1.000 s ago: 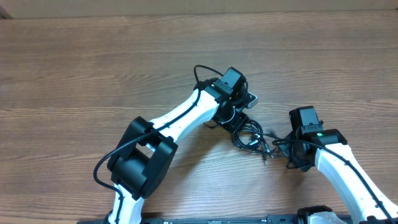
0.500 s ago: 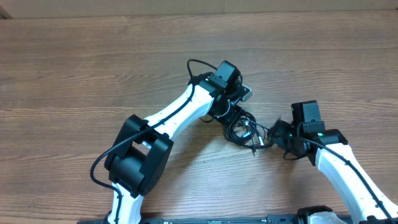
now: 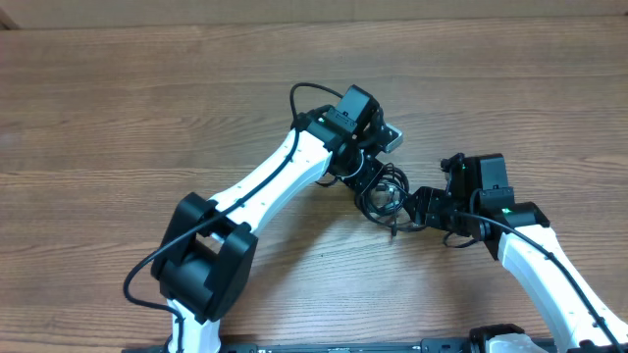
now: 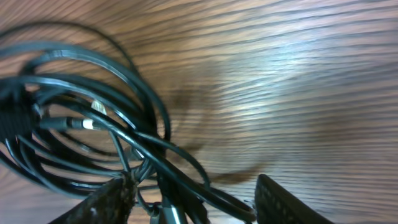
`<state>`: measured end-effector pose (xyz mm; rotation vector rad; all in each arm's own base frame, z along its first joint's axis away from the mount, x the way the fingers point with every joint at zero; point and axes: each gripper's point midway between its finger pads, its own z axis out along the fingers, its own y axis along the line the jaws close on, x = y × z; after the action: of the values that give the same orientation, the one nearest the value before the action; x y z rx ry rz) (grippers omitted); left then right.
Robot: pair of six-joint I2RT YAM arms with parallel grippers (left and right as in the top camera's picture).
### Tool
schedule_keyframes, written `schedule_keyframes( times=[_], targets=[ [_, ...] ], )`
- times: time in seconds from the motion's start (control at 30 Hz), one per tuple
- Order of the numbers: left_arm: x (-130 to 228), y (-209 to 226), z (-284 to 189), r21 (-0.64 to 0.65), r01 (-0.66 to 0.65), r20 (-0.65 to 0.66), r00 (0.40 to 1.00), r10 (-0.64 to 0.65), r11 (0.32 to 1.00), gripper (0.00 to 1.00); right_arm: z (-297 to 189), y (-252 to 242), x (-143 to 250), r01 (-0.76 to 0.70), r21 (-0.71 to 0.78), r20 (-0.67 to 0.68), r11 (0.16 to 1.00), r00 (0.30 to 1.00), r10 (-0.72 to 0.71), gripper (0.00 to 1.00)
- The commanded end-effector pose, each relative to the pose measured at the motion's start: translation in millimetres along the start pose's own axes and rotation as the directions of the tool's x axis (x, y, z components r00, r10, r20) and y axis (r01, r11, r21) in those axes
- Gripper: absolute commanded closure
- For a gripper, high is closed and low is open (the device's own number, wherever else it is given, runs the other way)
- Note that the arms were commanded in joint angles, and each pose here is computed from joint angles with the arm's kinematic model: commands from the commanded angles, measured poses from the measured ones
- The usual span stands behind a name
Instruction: Untangle cables
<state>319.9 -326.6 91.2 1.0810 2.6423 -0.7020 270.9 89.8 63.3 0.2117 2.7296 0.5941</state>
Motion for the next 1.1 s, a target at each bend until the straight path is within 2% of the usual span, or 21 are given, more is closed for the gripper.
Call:
schedule_keyframes(
  times=[0.0,0.03,0.1,0.17,0.23,0.4,0.5,0.53,0.57,0.63,0.7,0.77,0.87,0.93,0.97,1.0,1.03,1.07],
  targets=[
    [-18,-12,-23,0.029,-0.049,0.073,0.996,0.047,0.998,0.96,-6,19,-5,0.060,-0.087,-0.002,0.994,0.998,-0.061,0.42],
    [-19,-13,-23,0.033,-0.050,0.074,0.996,0.047,0.998,0.96,-6,18,-4,0.059,-0.086,-0.004,0.995,0.998,-0.060,0.43],
    [-19,-13,-23,0.032,-0.051,0.077,0.996,0.049,0.998,0.96,-6,15,-5,0.057,-0.064,-0.001,0.996,0.998,-0.058,0.51],
    [-20,-13,-23,0.031,-0.053,0.080,0.996,0.050,0.998,0.96,-6,8,-7,0.056,-0.025,0.009,0.998,0.998,-0.055,0.71],
    [-20,-12,-23,0.030,-0.053,0.080,0.996,0.050,0.998,0.96,-6,2,-8,0.044,0.007,0.017,0.999,0.999,-0.044,0.83],
    [-20,-12,-23,0.030,-0.052,0.078,0.996,0.049,0.998,0.96,-6,3,-8,0.044,0.006,0.017,0.999,0.999,-0.044,0.95],
    [-19,-12,-23,0.030,-0.051,0.076,0.996,0.048,0.998,0.96,-6,-5,-10,0.011,0.048,0.027,0.999,1.000,-0.013,0.96],
    [-19,-11,-23,0.026,-0.049,0.075,0.996,0.047,0.998,0.96,-7,-14,-11,-0.044,0.101,0.041,0.994,0.998,0.040,0.96],
    [-18,-8,-24,0.015,-0.044,0.072,0.997,0.043,0.999,0.96,-12,-43,-10,-0.190,0.250,0.098,0.949,0.980,0.171,0.96],
    [-17,-3,-25,0.007,-0.033,0.069,0.997,0.032,0.999,0.96,-24,-75,-3,-0.333,0.403,0.179,0.852,0.942,0.284,0.96],
    [-16,3,-27,-0.001,-0.018,0.067,0.998,0.018,1.000,0.96,-39,-102,9,-0.462,0.517,0.272,0.721,0.887,0.373,0.96],
    [-14,9,-30,-0.005,-0.001,0.064,0.998,0.001,1.000,0.96,-50,-115,20,-0.536,0.565,0.331,0.627,0.843,0.423,0.96],
    [-13,19,-34,-0.012,0.022,0.065,0.998,-0.021,1.000,0.96,-53,-118,27,-0.564,0.575,0.343,0.592,0.824,0.452,0.94],
    [-13,22,-35,-0.014,0.026,0.070,0.997,-0.025,1.000,0.96,-50,-115,26,-0.566,0.563,0.335,0.602,0.822,0.460,0.83],
    [-13,22,-35,-0.013,0.026,0.071,0.997,-0.025,1.000,0.96,-46,-111,24,-0.572,0.537,0.327,0.620,0.819,0.472,0.67],
    [-13,21,-34,-0.012,0.025,0.070,0.997,-0.024,1.000,0.96,-41,-105,21,-0.568,0.508,0.310,0.647,0.822,0.478,0.56],
    [-13,21,-34,-0.009,0.025,0.070,0.997,-0.024,1.000,0.96,-38,-99,18,-0.555,0.487,0.290,0.674,0.831,0.475,0.46],
    [-14,20,-34,-0.005,0.024,0.071,0.997,-0.023,1.000,0.96,-32,-92,15,-0.518,0.460,0.252,0.721,0.855,0.454,0.41]
  ],
)
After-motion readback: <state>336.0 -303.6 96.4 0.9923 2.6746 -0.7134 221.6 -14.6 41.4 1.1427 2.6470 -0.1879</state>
